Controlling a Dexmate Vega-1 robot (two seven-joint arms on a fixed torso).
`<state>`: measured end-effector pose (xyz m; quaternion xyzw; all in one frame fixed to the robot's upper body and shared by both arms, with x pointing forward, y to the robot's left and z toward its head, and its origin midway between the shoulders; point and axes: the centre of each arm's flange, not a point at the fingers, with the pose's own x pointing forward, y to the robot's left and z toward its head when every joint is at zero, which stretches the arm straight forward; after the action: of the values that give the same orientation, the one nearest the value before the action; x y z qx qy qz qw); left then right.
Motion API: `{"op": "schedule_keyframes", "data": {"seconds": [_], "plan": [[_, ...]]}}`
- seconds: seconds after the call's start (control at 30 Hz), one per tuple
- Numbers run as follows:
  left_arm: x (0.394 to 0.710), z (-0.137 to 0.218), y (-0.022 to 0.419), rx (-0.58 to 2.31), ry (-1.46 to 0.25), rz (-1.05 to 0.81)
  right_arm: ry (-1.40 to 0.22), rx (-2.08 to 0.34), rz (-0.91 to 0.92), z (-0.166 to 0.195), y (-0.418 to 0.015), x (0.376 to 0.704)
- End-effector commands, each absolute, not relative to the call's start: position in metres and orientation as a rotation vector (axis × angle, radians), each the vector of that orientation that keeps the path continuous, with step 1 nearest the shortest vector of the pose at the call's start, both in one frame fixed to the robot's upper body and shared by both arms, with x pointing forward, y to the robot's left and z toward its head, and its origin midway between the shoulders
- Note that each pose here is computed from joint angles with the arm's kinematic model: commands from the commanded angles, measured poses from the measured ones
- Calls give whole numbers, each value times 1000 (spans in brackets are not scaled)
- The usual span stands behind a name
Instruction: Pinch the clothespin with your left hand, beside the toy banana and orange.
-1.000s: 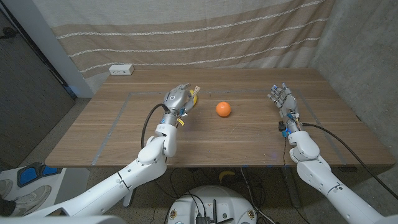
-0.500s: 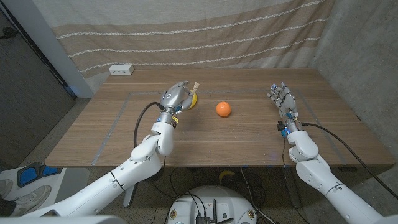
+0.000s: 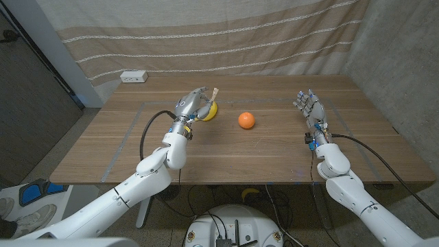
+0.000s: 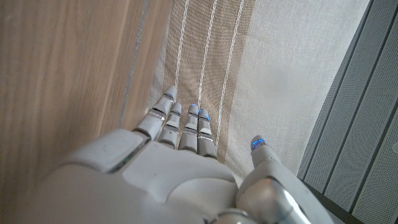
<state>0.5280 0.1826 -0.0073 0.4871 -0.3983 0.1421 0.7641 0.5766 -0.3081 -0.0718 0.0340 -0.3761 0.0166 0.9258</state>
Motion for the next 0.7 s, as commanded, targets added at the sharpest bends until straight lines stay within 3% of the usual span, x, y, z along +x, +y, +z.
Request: {"op": "schedule_keyframes", "data": {"seconds": [0.03,0.7], "plan": [[529,-2,192,1007,-880,230,-785,49,32,-69,-299,568],[535,5,215,906,-851,86,-804,-2,27,-59,-276,552]]}}
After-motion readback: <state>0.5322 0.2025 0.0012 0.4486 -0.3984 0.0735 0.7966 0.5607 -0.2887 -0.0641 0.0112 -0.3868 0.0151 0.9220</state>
